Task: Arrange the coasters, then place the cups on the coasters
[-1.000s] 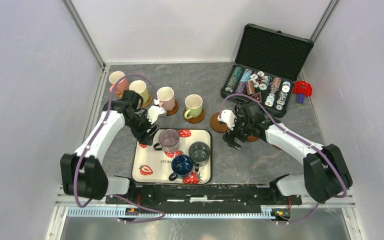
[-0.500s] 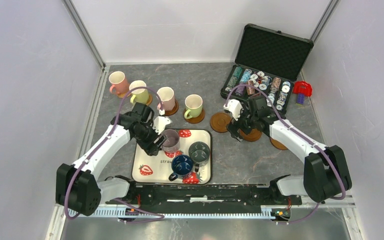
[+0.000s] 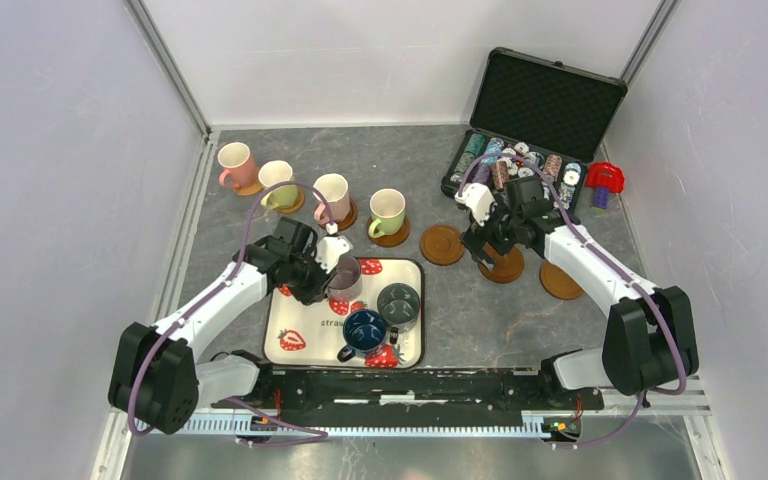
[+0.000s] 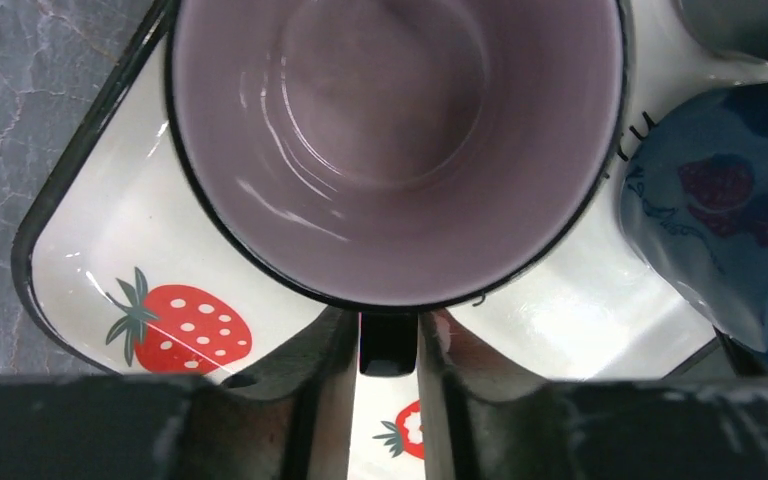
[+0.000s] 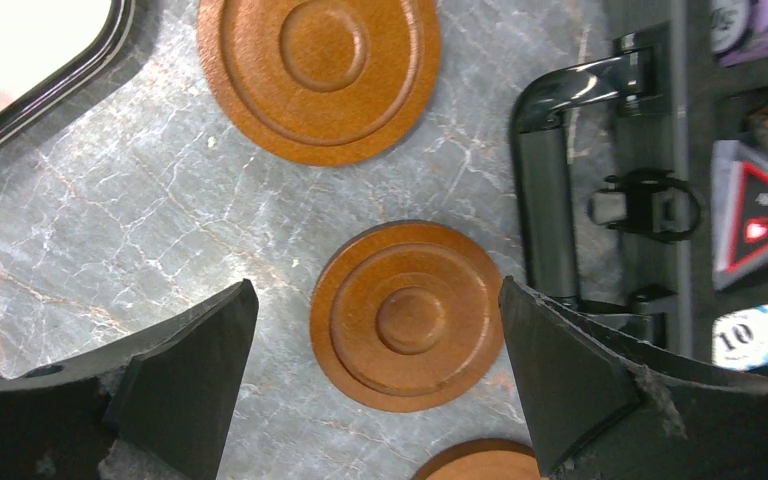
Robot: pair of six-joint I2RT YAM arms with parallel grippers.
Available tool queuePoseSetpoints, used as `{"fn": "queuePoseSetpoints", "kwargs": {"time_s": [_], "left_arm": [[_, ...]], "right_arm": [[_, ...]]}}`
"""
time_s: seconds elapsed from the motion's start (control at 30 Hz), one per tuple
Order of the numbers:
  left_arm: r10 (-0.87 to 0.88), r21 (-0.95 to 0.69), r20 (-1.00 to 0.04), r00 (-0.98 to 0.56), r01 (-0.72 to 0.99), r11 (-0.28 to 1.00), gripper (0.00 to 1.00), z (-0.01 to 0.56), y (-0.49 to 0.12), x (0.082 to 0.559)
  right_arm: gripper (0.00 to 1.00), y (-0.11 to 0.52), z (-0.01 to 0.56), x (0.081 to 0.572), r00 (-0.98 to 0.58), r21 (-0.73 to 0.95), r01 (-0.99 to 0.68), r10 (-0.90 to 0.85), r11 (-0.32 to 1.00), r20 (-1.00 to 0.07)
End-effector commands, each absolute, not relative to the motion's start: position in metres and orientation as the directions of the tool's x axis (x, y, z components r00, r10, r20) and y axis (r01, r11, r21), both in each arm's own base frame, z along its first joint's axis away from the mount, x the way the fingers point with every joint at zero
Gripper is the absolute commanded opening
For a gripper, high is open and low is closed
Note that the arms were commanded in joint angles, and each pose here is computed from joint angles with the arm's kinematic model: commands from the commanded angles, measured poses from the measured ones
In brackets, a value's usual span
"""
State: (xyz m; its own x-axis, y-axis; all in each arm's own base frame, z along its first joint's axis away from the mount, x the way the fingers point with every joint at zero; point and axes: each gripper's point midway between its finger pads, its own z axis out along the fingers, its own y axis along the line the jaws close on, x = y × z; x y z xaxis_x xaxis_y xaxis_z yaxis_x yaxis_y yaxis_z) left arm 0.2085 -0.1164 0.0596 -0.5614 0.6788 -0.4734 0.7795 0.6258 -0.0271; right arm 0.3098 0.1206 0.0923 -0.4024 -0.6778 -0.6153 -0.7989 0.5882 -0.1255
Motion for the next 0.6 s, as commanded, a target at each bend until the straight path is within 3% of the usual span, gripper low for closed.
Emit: {"fn": "queuePoseSetpoints", "kwargs": {"time_s": [0.0, 0.17, 0.57], "left_arm": [[0.647, -0.016, -0.573, -0.503, 0.796, 0.605, 0.27, 0.078, -0.128, 0.216], [0.621, 0.026, -0.617, -0.483, 0.777, 0.629, 0.03, 0.116, -0.127, 0.223], [0.499, 0.028, -0.770, -0.397, 0.761, 0.648, 0.02, 0.257, -0.171, 0.252]], "right_arm": [[0.98, 0.113, 0.117, 0.325, -0.381, -0.196, -0.779, -0.697, 0.596, -0.607], [0.98, 0.114, 0.123, 0.323, -0.371, -0.200, -0.780, -0.695, 0.593, -0.615], [0.98, 0.095, 0.156, 0.338, -0.447, -0.171, -0.627, -0.531, 0.760, -0.720]]}}
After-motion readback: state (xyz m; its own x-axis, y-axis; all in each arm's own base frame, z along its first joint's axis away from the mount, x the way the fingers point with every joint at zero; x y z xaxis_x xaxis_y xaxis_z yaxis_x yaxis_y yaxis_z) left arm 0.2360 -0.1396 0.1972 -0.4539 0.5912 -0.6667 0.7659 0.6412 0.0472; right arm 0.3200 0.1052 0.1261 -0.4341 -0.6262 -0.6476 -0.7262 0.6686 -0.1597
